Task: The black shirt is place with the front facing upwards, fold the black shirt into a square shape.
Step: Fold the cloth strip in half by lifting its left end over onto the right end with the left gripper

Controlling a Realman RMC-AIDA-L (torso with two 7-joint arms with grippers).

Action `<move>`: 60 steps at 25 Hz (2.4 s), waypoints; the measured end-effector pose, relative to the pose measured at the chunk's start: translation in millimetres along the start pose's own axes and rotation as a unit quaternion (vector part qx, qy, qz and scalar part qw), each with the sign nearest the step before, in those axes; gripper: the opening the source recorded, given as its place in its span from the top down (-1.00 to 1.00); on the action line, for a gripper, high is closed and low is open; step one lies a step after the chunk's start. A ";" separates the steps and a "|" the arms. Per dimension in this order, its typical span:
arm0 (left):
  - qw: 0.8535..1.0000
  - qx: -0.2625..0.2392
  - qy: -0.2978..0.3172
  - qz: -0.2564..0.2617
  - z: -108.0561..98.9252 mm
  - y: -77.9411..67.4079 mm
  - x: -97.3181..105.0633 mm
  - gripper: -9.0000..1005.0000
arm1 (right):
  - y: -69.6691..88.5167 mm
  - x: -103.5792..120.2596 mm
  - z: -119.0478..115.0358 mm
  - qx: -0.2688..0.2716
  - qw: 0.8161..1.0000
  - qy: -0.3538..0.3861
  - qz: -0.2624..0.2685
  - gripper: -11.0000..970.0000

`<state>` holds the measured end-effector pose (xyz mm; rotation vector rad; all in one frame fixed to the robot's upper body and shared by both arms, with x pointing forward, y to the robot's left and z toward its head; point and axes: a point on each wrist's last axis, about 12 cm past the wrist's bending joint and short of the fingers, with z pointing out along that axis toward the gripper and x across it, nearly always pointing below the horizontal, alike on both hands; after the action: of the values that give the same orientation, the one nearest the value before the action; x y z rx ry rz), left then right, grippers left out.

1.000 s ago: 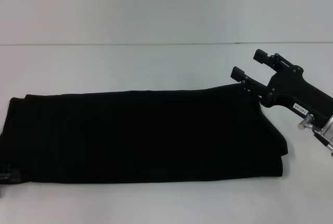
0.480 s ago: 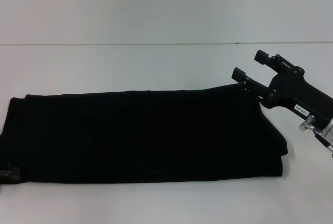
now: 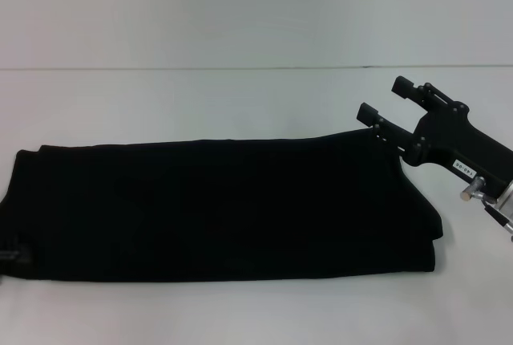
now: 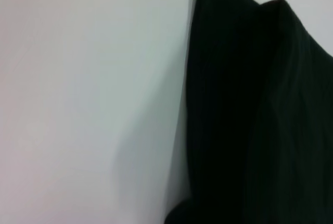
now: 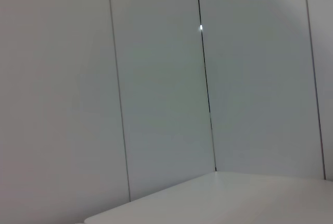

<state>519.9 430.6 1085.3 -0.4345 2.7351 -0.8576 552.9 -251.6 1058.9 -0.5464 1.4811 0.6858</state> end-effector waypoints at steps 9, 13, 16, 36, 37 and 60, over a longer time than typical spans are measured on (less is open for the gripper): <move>0.999 -0.006 -0.028 0.014 2.8 -3.4 -9.7 -0.65 | -0.7 0.7 -1.0 0.004 1.000 0.001 0.003 -0.70; 0.999 -0.009 -0.036 0.011 1.3 0.0 -9.2 -0.65 | -1.0 0.9 -1.3 0.005 1.000 0.002 0.004 -0.70; 0.999 -0.012 -0.045 0.012 1.8 1.0 -11.0 -0.65 | -1.2 0.7 -1.1 0.006 1.000 0.001 0.003 -0.70; 0.998 0.032 -0.038 0.041 6.8 -10.7 -10.7 -0.65 | -2.5 -1.6 3.6 0.006 1.000 0.001 0.000 -0.70; 0.998 0.032 -0.038 0.041 6.8 -10.6 -10.8 -0.65 | -2.6 -1.6 3.6 0.006 1.000 0.001 0.000 -0.70; 0.996 0.024 -0.046 0.069 5.4 -8.6 -8.6 0.58 | -2.3 -2.1 3.2 0.005 1.000 -0.002 0.004 -0.71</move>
<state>531.3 424.2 1087.2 -0.2656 2.6197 -0.8452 556.9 -251.2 1060.9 -0.5306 1.4825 0.6843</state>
